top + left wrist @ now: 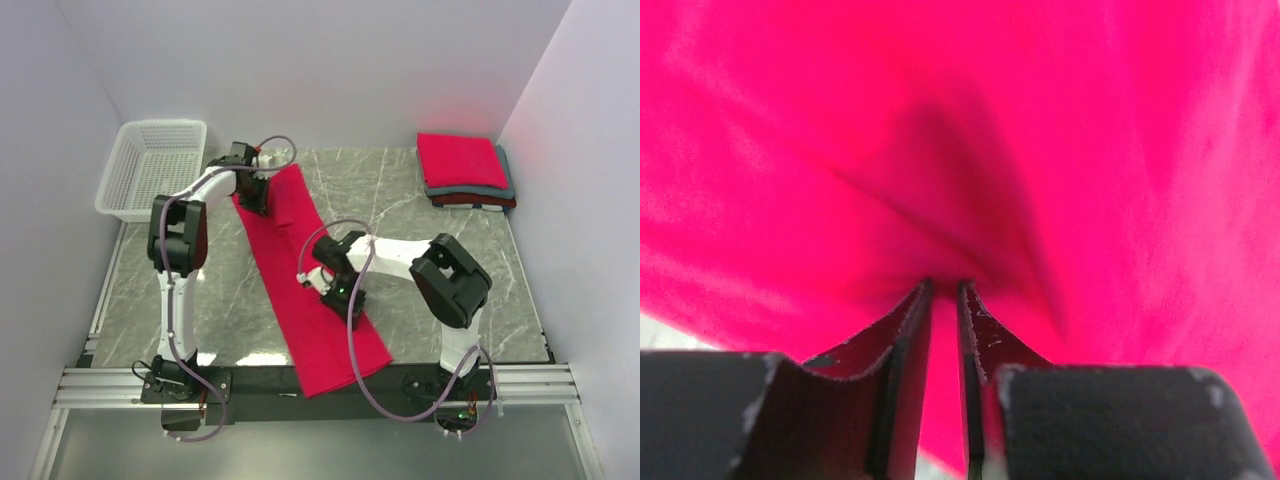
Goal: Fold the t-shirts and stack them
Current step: Fold the tshirt
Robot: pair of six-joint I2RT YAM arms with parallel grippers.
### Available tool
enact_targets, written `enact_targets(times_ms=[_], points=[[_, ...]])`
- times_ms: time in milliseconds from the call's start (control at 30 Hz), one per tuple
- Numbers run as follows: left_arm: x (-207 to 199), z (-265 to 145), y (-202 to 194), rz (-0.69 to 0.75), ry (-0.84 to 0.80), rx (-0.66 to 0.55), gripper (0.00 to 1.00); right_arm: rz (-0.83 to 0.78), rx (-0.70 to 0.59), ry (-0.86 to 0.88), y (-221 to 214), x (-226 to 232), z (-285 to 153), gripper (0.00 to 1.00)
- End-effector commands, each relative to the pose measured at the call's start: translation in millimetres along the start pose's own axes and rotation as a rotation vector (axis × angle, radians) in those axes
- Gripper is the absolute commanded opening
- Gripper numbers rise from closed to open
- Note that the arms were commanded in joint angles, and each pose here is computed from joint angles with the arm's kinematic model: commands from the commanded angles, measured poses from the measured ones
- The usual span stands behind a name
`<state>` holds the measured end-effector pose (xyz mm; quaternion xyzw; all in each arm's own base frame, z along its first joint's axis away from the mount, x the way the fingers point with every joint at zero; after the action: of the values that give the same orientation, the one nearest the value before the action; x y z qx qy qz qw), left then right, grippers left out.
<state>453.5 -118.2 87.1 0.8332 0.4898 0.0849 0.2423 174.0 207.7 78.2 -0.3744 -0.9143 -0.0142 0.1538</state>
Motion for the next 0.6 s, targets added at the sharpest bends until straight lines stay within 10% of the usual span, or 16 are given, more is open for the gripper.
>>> enact_targets(times_ms=[0,367,567], points=[[-23,33,12,0.058,-0.053,0.025,0.22,-0.031,0.01,0.189,10,37,25,0.14],[-30,-36,100,0.194,-0.043,-0.305,0.41,0.085,-0.478,0.378,57,10,-107,0.35],[-46,-89,70,0.18,-0.151,-0.381,0.53,0.194,-0.743,0.379,100,-34,-166,0.43]])
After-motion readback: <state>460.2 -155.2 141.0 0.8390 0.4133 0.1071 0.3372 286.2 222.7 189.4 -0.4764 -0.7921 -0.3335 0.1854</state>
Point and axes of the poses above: each gripper's point midway between its finger pads, its own z axis out along the fingers, its own x axis along the line the jaws close on, y = z × x, the point moved 7 cm from there along -z, back along the fingers, and after that the axes turned 14 degrees about z, right-handed, at the moved point
